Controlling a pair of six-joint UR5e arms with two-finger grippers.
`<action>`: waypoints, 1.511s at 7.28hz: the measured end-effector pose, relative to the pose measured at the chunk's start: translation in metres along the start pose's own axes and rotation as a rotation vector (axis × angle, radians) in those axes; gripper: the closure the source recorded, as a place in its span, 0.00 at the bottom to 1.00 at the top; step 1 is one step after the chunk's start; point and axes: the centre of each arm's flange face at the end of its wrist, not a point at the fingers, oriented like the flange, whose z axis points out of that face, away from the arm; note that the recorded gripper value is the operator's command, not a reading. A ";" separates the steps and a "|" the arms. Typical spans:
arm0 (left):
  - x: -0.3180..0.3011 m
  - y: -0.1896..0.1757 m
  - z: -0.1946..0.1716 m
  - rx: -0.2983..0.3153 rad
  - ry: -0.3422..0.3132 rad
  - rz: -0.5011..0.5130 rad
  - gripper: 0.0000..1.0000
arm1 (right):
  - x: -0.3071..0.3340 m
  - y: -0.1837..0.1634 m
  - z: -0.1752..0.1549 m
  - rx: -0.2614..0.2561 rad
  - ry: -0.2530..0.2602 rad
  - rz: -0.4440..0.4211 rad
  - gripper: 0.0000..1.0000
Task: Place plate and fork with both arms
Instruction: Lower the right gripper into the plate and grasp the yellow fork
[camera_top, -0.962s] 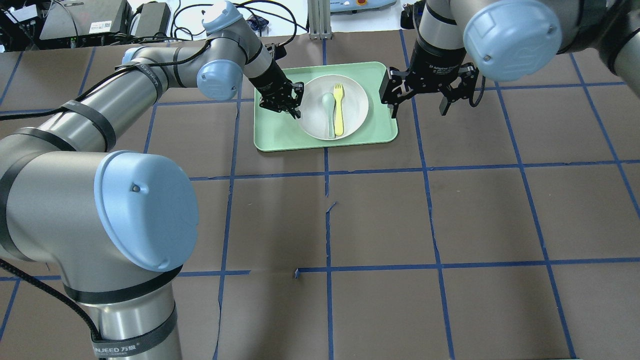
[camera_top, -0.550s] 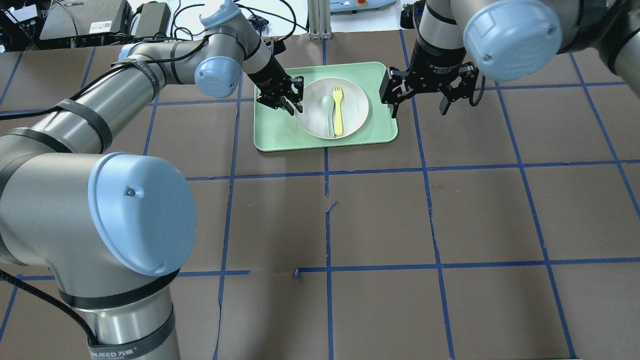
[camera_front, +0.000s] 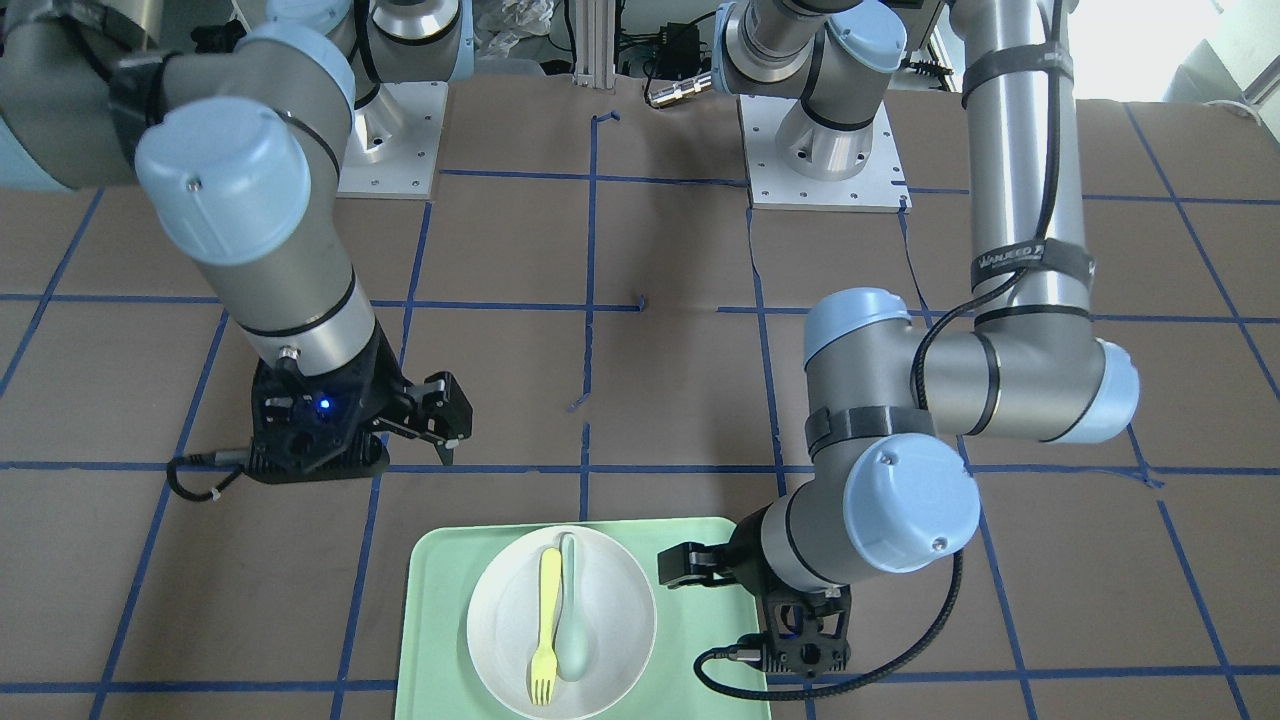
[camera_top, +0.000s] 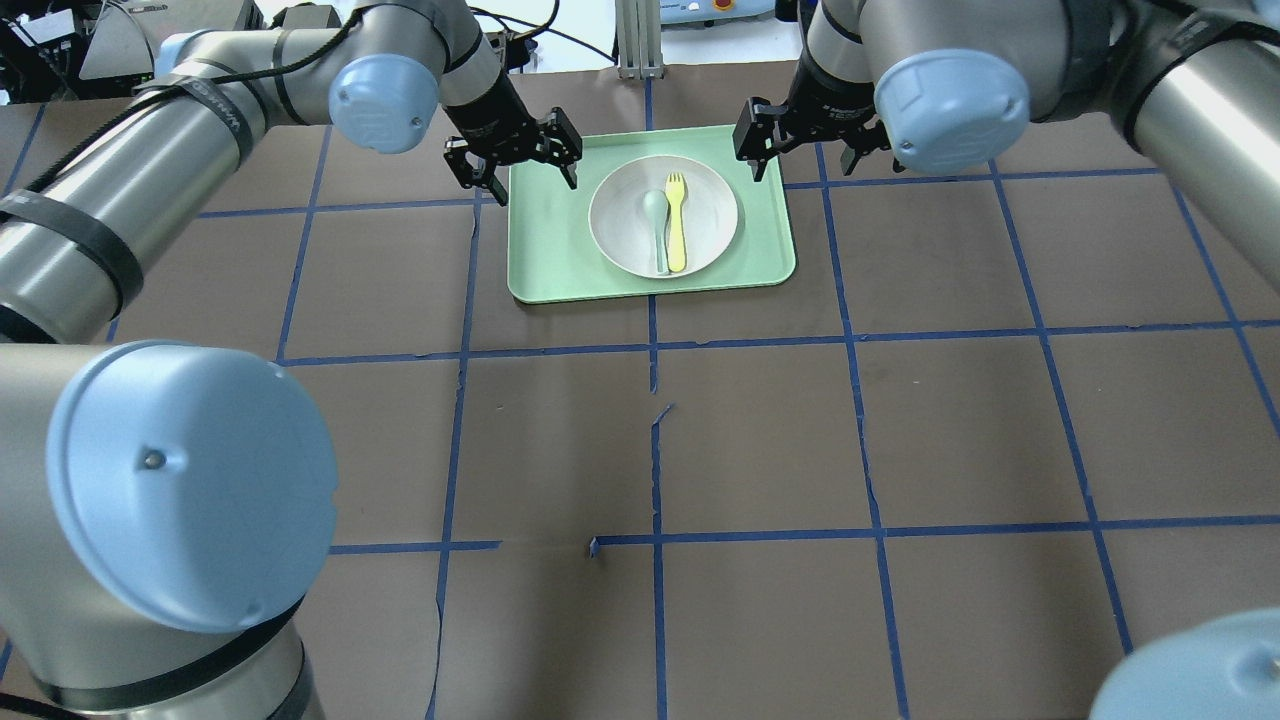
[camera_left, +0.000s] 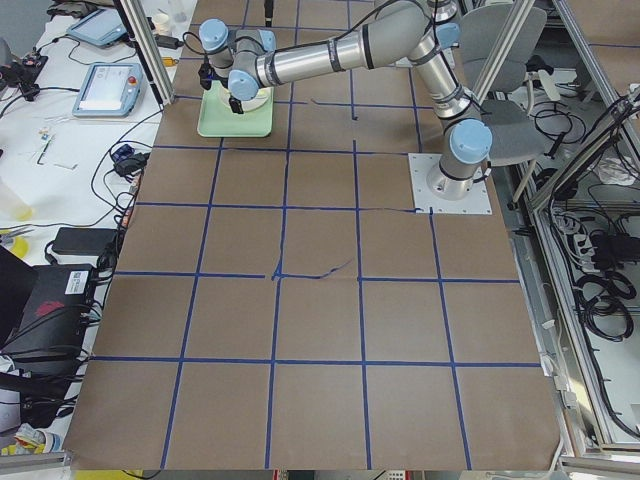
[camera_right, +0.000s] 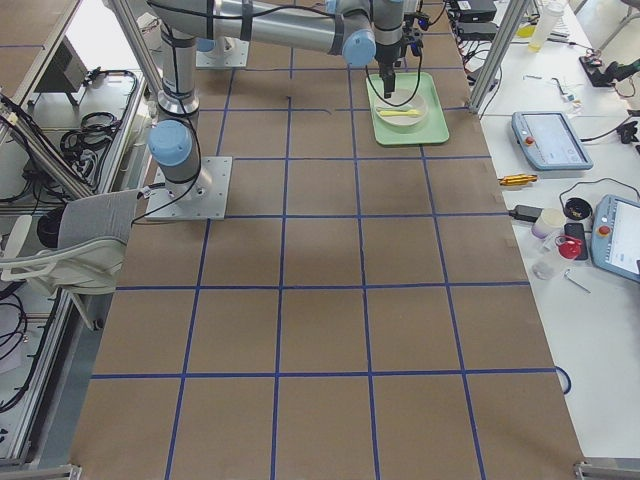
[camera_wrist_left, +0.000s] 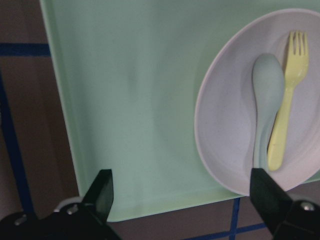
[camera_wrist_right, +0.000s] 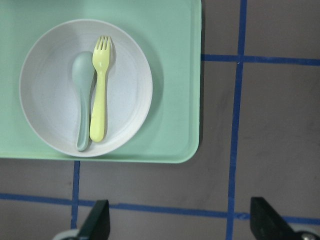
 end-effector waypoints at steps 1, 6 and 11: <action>-0.023 0.010 -0.025 -0.028 -0.033 0.013 0.00 | -0.008 -0.021 0.023 0.023 -0.004 -0.007 0.22; -0.079 0.054 -0.061 -0.072 -0.113 0.033 0.00 | -0.069 -0.078 0.119 0.000 -0.014 -0.005 0.41; -0.080 0.061 -0.052 -0.082 -0.111 0.035 0.00 | -0.088 -0.068 0.178 -0.073 -0.003 0.033 0.42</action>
